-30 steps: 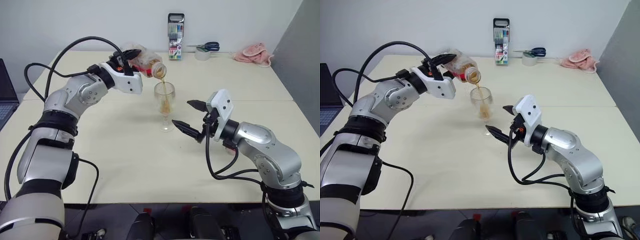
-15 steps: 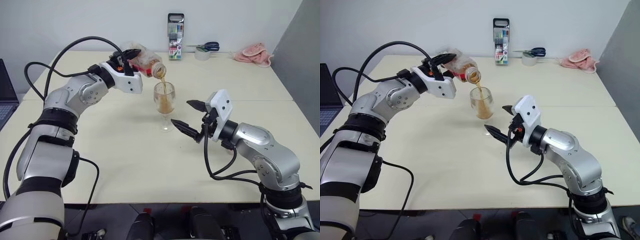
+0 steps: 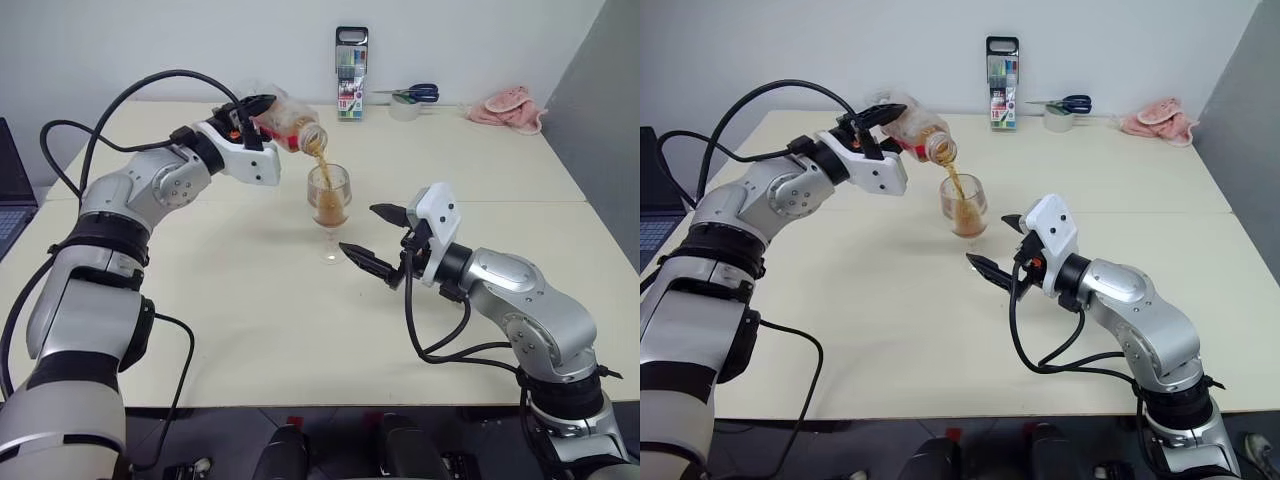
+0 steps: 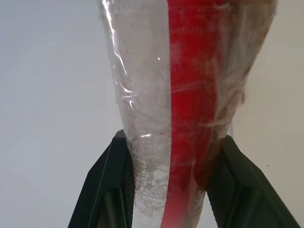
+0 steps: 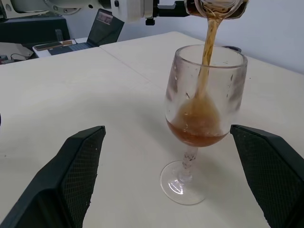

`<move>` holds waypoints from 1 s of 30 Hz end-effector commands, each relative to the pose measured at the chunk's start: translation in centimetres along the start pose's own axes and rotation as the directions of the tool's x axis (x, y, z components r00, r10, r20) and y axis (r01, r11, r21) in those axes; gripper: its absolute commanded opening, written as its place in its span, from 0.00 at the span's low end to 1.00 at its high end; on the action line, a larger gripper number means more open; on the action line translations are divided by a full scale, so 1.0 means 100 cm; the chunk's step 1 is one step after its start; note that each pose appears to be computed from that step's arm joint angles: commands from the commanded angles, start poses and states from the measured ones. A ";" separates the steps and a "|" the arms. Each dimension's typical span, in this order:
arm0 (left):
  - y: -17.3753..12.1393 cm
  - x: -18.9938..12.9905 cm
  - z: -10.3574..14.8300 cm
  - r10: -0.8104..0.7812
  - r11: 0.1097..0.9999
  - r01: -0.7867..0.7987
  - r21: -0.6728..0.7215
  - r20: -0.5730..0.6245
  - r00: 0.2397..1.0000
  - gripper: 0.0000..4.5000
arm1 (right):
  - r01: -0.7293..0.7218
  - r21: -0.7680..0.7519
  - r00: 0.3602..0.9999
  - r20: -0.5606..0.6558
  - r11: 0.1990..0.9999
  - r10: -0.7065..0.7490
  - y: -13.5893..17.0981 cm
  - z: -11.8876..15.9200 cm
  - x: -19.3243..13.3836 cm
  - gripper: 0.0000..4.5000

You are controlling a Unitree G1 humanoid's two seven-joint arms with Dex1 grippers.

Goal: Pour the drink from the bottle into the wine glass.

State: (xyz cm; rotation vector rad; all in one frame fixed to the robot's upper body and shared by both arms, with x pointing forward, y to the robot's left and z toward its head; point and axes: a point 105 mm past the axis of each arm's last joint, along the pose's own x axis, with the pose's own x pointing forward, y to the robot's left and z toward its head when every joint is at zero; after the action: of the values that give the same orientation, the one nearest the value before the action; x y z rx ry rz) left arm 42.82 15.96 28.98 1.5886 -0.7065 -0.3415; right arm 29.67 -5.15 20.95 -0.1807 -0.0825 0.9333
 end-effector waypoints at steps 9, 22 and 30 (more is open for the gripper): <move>0.027 0.001 -0.002 0.078 0.996 -0.078 0.052 0.010 0.997 0.36 | -0.003 -0.026 0.999 0.047 1.000 0.004 0.003 0.013 0.000 1.00; 0.029 0.001 -0.003 0.079 0.994 -0.079 0.070 0.011 0.997 0.36 | 0.003 -0.023 0.999 0.049 1.000 -0.002 0.003 0.014 0.000 1.00; 0.030 0.001 -0.003 0.080 0.995 -0.080 0.066 0.010 0.997 0.36 | 0.001 -0.022 0.999 0.048 1.000 0.000 0.004 0.013 0.000 1.00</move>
State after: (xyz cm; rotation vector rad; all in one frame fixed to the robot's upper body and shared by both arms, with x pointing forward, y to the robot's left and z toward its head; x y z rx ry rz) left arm 42.83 16.16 29.21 1.6152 -0.7251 -0.3264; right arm 29.74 -5.04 21.03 -0.1700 -0.0862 0.9247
